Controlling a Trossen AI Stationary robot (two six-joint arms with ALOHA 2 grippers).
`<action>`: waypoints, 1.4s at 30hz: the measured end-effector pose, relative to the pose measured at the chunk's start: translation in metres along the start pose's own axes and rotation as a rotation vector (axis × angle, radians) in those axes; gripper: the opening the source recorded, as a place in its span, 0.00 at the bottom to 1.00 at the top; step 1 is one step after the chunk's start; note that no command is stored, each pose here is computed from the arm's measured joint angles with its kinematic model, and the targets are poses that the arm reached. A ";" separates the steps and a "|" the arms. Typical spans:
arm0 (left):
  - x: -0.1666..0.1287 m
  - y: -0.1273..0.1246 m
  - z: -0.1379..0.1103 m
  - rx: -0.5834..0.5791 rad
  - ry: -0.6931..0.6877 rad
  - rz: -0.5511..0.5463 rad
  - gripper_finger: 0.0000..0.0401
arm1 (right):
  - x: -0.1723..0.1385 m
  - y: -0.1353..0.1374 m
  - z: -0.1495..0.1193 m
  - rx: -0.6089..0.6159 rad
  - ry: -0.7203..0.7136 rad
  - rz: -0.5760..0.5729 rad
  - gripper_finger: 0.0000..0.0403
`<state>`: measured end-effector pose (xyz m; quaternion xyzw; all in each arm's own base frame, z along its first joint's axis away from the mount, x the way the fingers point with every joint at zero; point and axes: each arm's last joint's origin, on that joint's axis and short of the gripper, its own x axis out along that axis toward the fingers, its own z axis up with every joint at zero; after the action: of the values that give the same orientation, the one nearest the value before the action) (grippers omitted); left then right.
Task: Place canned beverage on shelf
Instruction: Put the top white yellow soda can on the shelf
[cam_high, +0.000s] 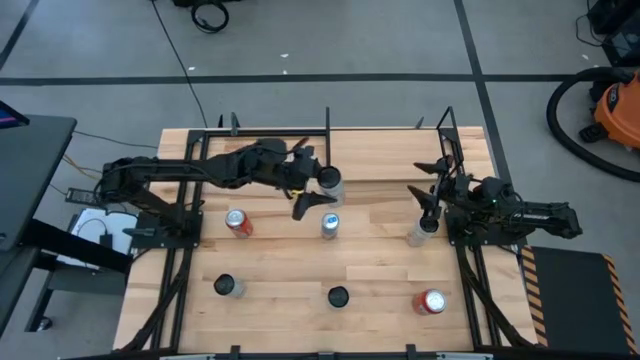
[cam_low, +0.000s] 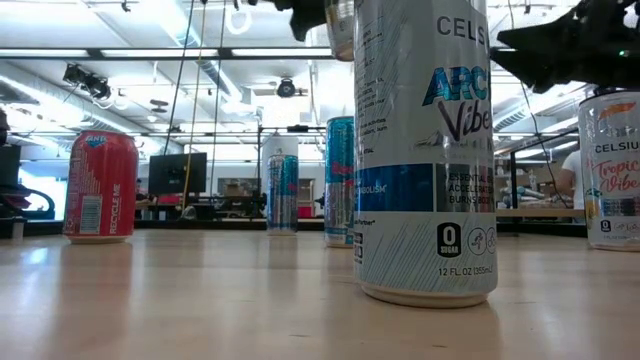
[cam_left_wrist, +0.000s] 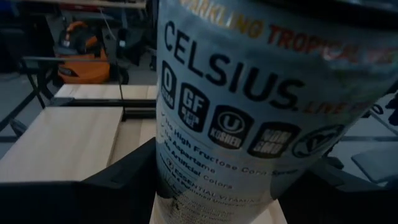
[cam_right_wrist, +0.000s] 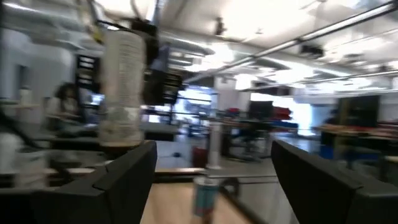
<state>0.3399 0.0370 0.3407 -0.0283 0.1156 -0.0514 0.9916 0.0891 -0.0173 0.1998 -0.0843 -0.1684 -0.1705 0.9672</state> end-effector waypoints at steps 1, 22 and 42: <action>0.003 0.001 0.001 -0.002 0.010 0.000 0.65 | 0.000 0.000 0.000 0.000 0.003 -0.015 0.81; 0.030 0.043 -0.002 -0.051 0.043 -0.078 0.65 | -0.002 -0.007 0.018 0.394 -0.198 -0.111 0.81; 0.030 0.041 -0.005 -0.078 0.065 -0.123 0.65 | 0.004 -0.007 0.026 0.490 -0.163 -0.093 0.81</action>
<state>0.3722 0.0745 0.3262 -0.0724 0.1476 -0.1085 0.9804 0.0826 -0.0192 0.2263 0.1470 -0.2857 -0.1615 0.9331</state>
